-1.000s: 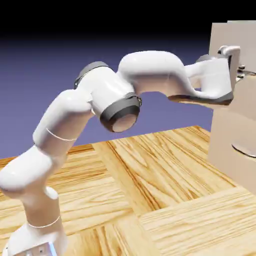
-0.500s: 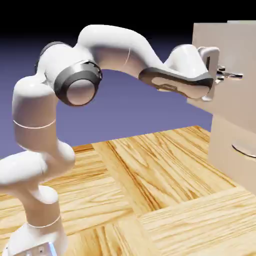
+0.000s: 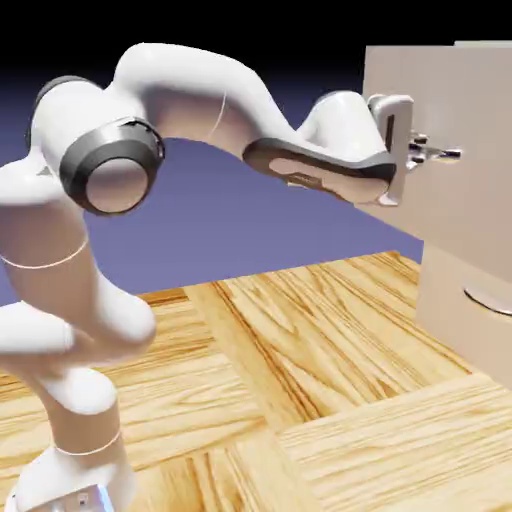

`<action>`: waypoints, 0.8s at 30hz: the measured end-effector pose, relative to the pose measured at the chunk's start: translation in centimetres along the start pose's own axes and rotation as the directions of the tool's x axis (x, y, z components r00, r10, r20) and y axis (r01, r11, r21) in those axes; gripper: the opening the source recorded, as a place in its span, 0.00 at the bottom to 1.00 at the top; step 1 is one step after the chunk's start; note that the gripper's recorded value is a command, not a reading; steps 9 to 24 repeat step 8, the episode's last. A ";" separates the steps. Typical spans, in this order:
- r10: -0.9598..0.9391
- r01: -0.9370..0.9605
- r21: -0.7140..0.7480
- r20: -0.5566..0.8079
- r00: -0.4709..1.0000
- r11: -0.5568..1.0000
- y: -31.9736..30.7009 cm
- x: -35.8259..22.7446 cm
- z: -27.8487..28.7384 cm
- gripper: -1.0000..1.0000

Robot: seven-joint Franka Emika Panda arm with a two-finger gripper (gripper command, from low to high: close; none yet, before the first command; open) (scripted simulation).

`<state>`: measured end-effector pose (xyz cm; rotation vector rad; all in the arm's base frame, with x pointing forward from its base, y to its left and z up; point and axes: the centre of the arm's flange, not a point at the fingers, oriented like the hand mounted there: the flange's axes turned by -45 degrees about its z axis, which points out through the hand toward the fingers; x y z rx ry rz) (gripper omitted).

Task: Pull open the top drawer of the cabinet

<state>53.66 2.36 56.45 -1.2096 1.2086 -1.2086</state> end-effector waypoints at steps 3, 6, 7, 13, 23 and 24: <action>0.003 -0.003 -0.003 0.000 1.000 1.000 0.1 0.0 -0.7 1.00; 0.006 -0.006 -0.004 0.001 1.000 1.000 0.1 0.1 -3.1 1.00; 0.004 -0.004 -0.003 0.001 1.000 1.000 0.1 0.1 -3.9 1.00; 0.001 -0.001 -0.001 0.000 1.000 1.000 0.0 0.0 -4.8 1.00; 0.001 -0.001 -0.001 0.000 1.000 1.000 0.0 0.0 -4.8 1.00; 0.001 -0.001 -0.001 0.000 1.000 1.000 0.0 0.0 -4.8 1.00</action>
